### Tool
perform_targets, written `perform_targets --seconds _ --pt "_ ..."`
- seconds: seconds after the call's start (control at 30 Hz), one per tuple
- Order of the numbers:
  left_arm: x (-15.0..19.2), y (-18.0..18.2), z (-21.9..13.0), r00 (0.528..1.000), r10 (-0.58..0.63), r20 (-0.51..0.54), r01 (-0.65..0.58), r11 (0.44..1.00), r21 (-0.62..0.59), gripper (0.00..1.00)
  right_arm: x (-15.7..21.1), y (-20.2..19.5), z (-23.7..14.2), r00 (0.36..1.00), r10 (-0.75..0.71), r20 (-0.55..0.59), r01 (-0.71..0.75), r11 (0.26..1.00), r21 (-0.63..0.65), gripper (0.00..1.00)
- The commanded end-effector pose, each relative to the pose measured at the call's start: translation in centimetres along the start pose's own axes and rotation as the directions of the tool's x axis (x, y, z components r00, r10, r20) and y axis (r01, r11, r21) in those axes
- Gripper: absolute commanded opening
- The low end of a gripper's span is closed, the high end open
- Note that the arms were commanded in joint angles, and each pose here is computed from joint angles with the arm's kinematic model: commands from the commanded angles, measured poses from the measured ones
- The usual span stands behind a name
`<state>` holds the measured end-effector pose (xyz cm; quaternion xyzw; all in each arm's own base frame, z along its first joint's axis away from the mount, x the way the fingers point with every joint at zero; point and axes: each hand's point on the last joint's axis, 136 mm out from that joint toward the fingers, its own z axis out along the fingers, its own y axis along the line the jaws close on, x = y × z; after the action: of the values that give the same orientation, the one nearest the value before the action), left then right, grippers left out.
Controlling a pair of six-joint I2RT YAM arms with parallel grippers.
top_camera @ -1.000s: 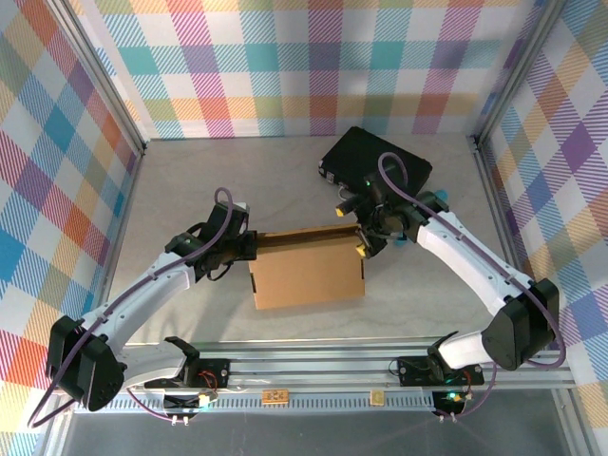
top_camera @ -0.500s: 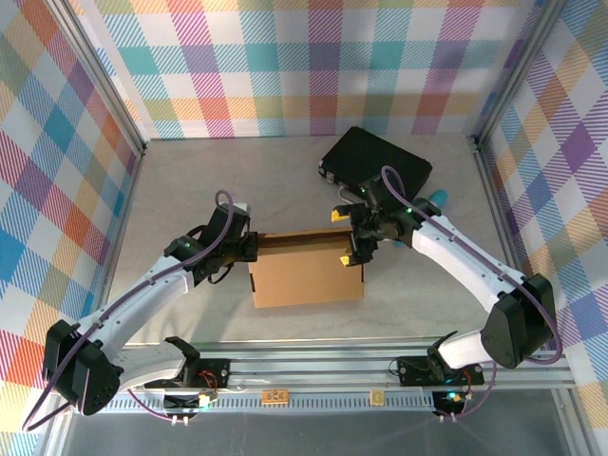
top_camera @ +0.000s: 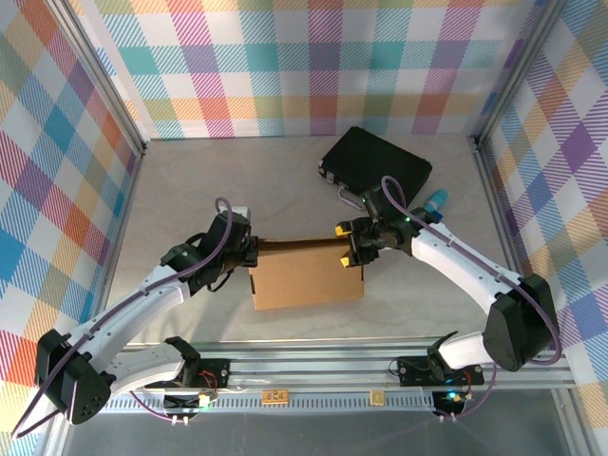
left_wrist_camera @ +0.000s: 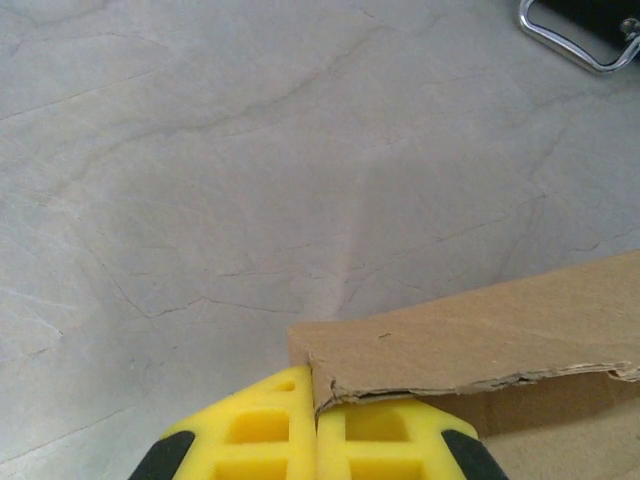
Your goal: Fold the paper box
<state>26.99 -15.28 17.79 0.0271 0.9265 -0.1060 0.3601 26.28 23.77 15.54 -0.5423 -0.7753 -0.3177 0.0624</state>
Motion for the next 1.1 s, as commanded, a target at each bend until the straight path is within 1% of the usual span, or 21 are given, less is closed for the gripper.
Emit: perform_targets --seconds 0.0,0.1,0.2,0.23,0.37,0.5,0.57,0.63,0.73,0.87,1.0,1.07 --pt "-0.7 -0.3 -1.2 0.997 -0.061 0.053 0.06 0.998 0.026 0.05 -0.6 -1.1 0.1 1.0 -0.006 0.028 0.006 1.0 0.014 0.58" --pt "-0.6 -0.1 -1.9 0.992 -0.105 0.063 0.103 0.994 0.043 0.1 -0.6 -1.3 0.1 0.999 -0.013 0.031 0.013 1.0 0.011 0.57" --pt "-0.4 0.0 -2.3 0.989 -0.129 0.067 0.126 0.991 0.052 0.12 -0.7 -1.4 0.1 0.999 -0.018 0.039 0.018 1.0 0.01 0.54" --pt "-0.3 0.0 -2.3 0.989 -0.132 0.066 0.129 0.99 0.055 0.11 -0.7 -1.3 0.1 0.999 -0.02 0.04 0.02 1.0 0.009 0.54" --pt "-0.2 -0.3 -2.0 0.988 -0.143 0.064 0.138 0.988 0.074 0.01 -0.5 -1.3 0.3 0.999 -0.026 0.035 0.026 1.0 0.012 0.53" --pt "-0.4 -0.6 -1.9 0.986 -0.146 0.078 0.138 0.986 0.091 0.0 -0.4 -1.3 0.2 0.999 -0.027 0.036 0.026 1.0 0.016 0.53" --pt "-0.4 -0.9 -1.7 0.987 -0.135 0.084 0.126 0.986 0.108 0.0 -0.5 -1.3 0.1 0.999 -0.025 0.046 0.025 1.0 0.01 0.48" --pt "-0.4 -1.2 -1.5 0.988 -0.116 0.098 0.104 0.987 0.122 0.0 -0.7 -1.3 0.1 0.998 -0.023 0.054 0.023 1.0 -0.003 0.48" --pt "-1.5 -1.5 -1.8 0.981 -0.08 0.175 0.057 0.99 0.131 0.0 -0.8 -0.8 0.2 0.998 -0.024 0.06 0.026 0.999 -0.029 0.48" --pt "-4.5 -1.9 -2.6 0.951 -0.083 0.299 0.044 0.99 0.135 0.0 -0.6 1.2 0.3 0.996 -0.062 0.069 0.068 0.994 -0.085 0.48" --pt "-5.6 -2.1 -2.0 0.939 -0.072 0.335 0.035 0.993 0.116 0.0 -0.1 2.8 0.5 0.994 -0.091 0.066 0.098 0.989 -0.112 0.48" --pt "-6.3 -1.9 -1.9 0.926 -0.069 0.372 0.035 0.995 0.098 0.0 -0.1 3.7 0.6 0.992 -0.103 0.075 0.112 0.985 -0.133 0.48"
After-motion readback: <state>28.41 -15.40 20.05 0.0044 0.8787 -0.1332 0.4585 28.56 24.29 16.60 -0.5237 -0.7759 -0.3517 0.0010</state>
